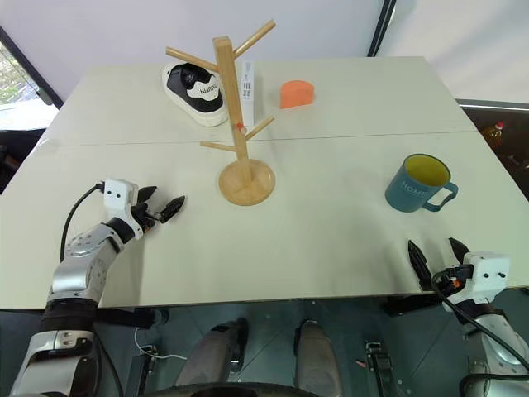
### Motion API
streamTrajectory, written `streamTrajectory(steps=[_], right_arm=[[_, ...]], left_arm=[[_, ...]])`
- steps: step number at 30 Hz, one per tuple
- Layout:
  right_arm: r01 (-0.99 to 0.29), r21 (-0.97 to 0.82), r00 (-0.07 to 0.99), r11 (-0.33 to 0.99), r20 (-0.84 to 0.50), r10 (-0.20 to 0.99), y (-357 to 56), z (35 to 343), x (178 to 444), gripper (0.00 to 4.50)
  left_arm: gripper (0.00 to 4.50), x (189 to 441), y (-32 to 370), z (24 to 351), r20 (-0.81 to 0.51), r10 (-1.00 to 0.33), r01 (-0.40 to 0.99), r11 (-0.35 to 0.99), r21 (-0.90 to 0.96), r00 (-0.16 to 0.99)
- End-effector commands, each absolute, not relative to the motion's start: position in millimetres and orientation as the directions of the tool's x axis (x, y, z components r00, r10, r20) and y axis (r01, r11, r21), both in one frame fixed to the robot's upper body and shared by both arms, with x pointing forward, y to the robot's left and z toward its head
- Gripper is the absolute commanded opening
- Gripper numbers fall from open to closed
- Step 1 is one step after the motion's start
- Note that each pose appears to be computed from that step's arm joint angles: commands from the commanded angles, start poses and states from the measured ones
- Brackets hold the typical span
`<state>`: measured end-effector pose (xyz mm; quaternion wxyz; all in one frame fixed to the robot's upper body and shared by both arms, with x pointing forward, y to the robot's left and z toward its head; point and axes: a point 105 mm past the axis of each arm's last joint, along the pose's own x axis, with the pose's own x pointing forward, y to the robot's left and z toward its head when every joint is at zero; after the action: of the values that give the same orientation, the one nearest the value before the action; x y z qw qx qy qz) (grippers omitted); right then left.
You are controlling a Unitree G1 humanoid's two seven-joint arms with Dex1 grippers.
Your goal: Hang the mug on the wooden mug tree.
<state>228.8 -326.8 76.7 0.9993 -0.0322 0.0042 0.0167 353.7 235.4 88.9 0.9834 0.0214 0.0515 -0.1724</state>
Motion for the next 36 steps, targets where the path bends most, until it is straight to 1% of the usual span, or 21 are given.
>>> streamTrajectory(steps=[1, 6, 13, 15, 18, 20, 21, 24, 28, 32, 36], right_arm=[[-0.03, -0.097, 0.999, 0.995, 0.015, 0.031, -331, 85, 229, 4.43], [-0.035, -0.097, 0.999, 0.995, 0.008, 0.036, -332, 83, 230, 4.43], [-0.008, -0.101, 1.0, 0.995, 0.0, 0.008, -337, 83, 230, 4.43], [0.003, -0.103, 1.0, 0.995, -0.001, -0.003, -338, 83, 231, 4.43], [0.018, -0.1, 1.0, 0.995, -0.008, -0.019, -339, 82, 231, 4.43], [0.019, -0.105, 1.0, 0.994, -0.023, -0.021, -340, 81, 232, 4.43], [0.024, -0.11, 0.999, 0.994, -0.023, -0.026, -341, 81, 232, 4.43], [0.045, -0.112, 0.999, 0.993, -0.009, -0.046, -344, 84, 233, 4.43], [0.075, -0.122, 0.997, 0.99, 0.009, -0.075, -348, 87, 237, 4.43], [0.13, -0.135, 0.991, 0.982, 0.03, -0.127, -354, 89, 245, 4.43], [0.204, -0.146, 0.979, 0.968, 0.052, -0.198, -366, 92, 255, 4.43]], left_arm=[[4.5, 351, 243, 104, -0.058, -0.315, 0.317, 0.948, 0.03, 0.947], [4.5, 349, 245, 106, -0.054, -0.295, 0.297, 0.954, 0.028, 0.954], [4.5, 347, 240, 109, -0.05, -0.33, 0.331, 0.944, 0.007, 0.943], [4.5, 347, 235, 111, -0.046, -0.36, 0.36, 0.933, -0.011, 0.932], [4.5, 342, 218, 119, -0.017, -0.447, 0.445, 0.893, -0.062, 0.895], [4.5, 337, 198, 126, -0.002, -0.529, 0.527, 0.846, -0.083, 0.849], [4.5, 332, 183, 128, -0.003, -0.588, 0.586, 0.808, -0.066, 0.809], [4.5, 319, 151, 134, -0.005, -0.698, 0.697, 0.715, -0.047, 0.716], [4.5, 297, 92, 146, -0.005, -0.858, 0.858, 0.513, -0.009, 0.513], [4.5, 286, 60, 152, -0.009, -0.922, 0.922, 0.386, 0.028, 0.386], [4.5, 278, 41, 155, -0.02, -0.952, 0.95, 0.302, 0.08, 0.304]])
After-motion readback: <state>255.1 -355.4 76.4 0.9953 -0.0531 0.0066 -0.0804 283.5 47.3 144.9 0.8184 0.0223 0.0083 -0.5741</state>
